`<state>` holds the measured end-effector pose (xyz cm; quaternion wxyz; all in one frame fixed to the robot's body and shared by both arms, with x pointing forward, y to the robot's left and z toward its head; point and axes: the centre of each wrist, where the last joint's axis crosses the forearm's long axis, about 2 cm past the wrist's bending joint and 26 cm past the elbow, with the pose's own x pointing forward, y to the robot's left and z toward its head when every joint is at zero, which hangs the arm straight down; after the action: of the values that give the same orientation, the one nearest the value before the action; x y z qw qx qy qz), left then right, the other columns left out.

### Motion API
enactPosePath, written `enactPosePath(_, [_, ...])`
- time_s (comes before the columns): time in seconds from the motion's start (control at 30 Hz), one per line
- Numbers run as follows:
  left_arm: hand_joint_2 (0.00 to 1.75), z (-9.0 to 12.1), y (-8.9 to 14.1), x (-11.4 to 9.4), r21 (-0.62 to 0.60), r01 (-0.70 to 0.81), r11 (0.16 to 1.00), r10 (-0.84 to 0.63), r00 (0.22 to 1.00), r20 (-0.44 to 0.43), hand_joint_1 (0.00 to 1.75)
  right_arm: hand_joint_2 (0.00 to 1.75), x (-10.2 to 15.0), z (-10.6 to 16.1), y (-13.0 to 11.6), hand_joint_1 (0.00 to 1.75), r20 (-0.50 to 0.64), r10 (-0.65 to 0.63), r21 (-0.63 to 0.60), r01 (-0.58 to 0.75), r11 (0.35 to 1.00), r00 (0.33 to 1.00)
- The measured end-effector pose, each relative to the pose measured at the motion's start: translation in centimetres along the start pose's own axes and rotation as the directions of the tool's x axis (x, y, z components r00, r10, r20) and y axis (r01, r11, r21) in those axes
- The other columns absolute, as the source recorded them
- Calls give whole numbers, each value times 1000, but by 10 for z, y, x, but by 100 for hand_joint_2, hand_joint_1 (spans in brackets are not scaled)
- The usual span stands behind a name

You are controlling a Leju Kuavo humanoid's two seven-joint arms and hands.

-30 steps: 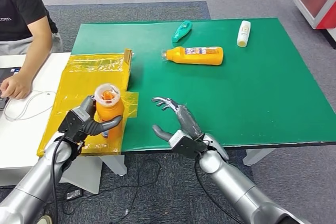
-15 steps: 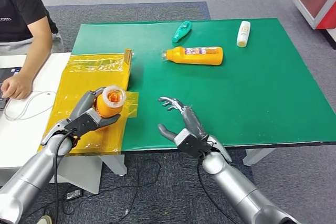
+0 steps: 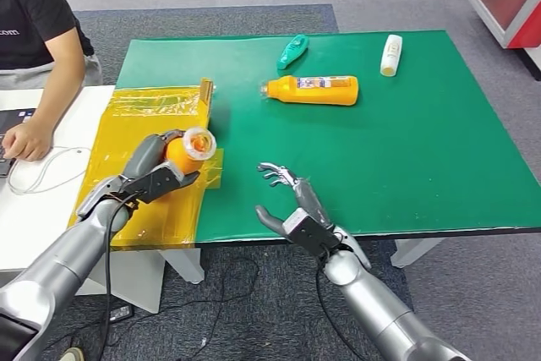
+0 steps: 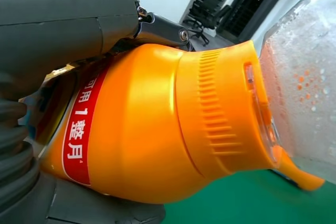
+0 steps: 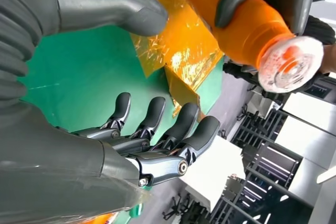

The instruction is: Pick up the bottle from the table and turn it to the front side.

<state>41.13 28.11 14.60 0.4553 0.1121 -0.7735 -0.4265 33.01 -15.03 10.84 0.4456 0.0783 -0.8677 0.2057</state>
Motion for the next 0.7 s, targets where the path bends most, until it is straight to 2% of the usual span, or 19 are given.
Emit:
enactPosePath(0.3, [175,-14,-9,1,0,7,1000,-7,999,-39,175,175,-3,3,5,175,-25,-18,-1,18,1000,1000])
enactPosePath(0.7, [175,-22,-15,1,-2,31,1000,-31,996,-80,175,175,-6,7,10,175,-52,-33,-3,33,999,998])
